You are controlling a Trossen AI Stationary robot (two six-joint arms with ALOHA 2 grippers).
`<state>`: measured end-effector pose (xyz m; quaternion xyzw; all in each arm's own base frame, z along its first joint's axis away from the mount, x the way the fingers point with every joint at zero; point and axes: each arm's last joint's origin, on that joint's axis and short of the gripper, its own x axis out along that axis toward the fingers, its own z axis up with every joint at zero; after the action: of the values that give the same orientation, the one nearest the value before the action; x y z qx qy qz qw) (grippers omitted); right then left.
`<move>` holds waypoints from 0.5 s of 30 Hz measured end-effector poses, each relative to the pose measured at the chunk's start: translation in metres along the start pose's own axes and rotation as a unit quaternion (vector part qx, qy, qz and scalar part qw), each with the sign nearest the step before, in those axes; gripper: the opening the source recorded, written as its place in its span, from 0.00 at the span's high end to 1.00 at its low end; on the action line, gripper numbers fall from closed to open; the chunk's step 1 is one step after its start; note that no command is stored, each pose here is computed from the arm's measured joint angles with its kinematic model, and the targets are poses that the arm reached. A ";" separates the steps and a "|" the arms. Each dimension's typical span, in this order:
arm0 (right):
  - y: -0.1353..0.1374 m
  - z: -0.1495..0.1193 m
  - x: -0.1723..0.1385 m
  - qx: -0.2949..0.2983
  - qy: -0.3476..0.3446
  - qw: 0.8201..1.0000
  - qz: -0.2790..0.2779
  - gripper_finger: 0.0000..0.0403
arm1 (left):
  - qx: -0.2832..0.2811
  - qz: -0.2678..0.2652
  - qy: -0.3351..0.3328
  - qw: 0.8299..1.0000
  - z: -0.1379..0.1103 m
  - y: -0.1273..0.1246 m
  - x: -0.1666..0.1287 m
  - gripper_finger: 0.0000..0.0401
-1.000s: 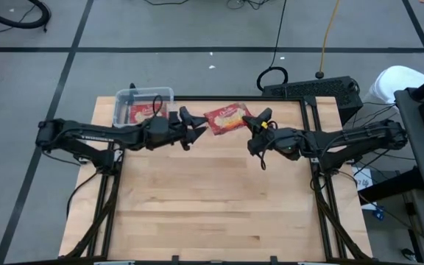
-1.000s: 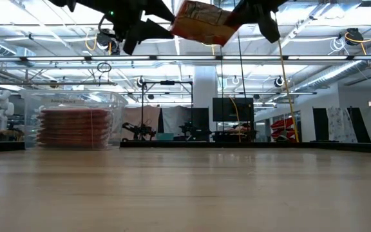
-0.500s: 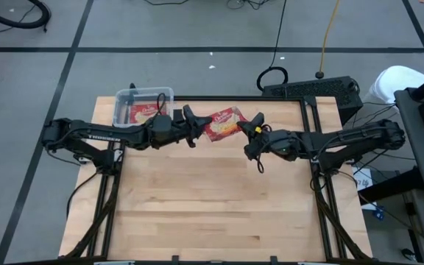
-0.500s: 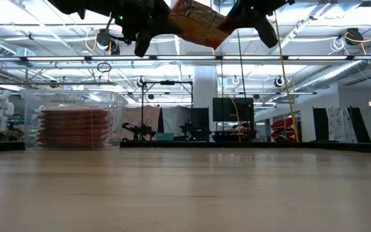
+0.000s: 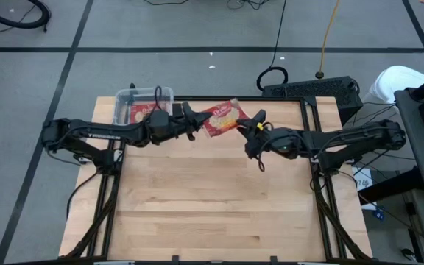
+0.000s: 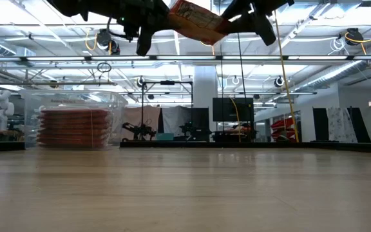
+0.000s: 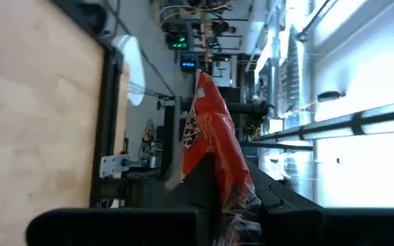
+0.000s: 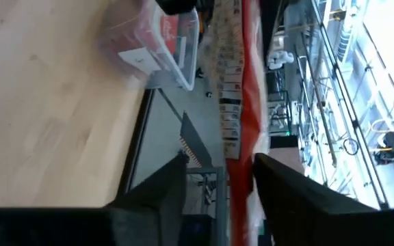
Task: Sort popcorn bags into baskets
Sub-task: Put the popcorn pack into the transparent bin
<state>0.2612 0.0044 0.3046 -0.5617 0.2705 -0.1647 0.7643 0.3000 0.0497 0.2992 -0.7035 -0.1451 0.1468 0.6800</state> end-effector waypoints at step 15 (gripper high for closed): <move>-0.025 -0.011 -0.025 0.203 -0.024 0.978 -0.039 0.47 | 0.132 -0.067 -0.033 0.988 0.064 -0.048 -0.032 0.92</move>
<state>0.2358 0.0023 0.3315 -0.4084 0.1908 -0.2328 0.8617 0.2441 0.0969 0.3458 -0.5908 -0.1940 0.1421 0.7702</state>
